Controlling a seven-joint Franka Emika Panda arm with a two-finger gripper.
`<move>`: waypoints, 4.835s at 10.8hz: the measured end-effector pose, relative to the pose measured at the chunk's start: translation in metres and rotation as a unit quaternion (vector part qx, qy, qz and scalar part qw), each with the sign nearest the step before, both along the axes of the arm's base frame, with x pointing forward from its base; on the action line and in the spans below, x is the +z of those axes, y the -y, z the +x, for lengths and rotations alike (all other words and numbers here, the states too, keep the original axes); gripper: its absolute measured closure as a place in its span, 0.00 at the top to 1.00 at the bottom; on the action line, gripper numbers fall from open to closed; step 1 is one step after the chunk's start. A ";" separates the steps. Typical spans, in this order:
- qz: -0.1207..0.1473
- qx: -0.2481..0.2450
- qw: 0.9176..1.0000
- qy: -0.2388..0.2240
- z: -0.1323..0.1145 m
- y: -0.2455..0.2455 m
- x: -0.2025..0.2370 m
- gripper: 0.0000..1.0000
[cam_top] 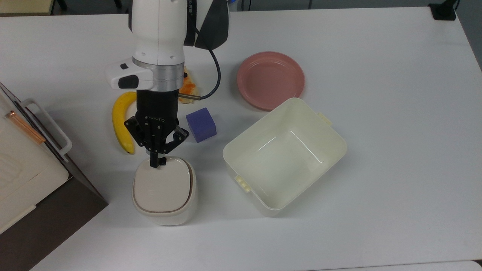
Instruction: Close the trash can
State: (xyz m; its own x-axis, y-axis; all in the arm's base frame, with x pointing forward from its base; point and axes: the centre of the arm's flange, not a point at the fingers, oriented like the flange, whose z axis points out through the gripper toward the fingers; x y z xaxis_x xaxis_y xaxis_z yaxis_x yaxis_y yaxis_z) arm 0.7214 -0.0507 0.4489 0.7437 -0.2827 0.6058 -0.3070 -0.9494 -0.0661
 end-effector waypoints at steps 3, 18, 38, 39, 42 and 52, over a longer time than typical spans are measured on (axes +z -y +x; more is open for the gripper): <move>0.002 -0.003 1.000 0.005 -0.001 0.000 0.006 0.01; -0.018 0.016 0.999 -0.034 -0.014 0.016 -0.027 0.01; -0.014 0.045 0.998 -0.036 -0.013 -0.017 -0.031 0.01; -0.014 0.045 0.998 -0.036 -0.013 -0.017 -0.031 0.01; -0.014 0.045 0.998 -0.036 -0.013 -0.016 -0.031 0.01; -0.011 0.030 0.999 -0.025 0.002 0.003 -0.031 0.01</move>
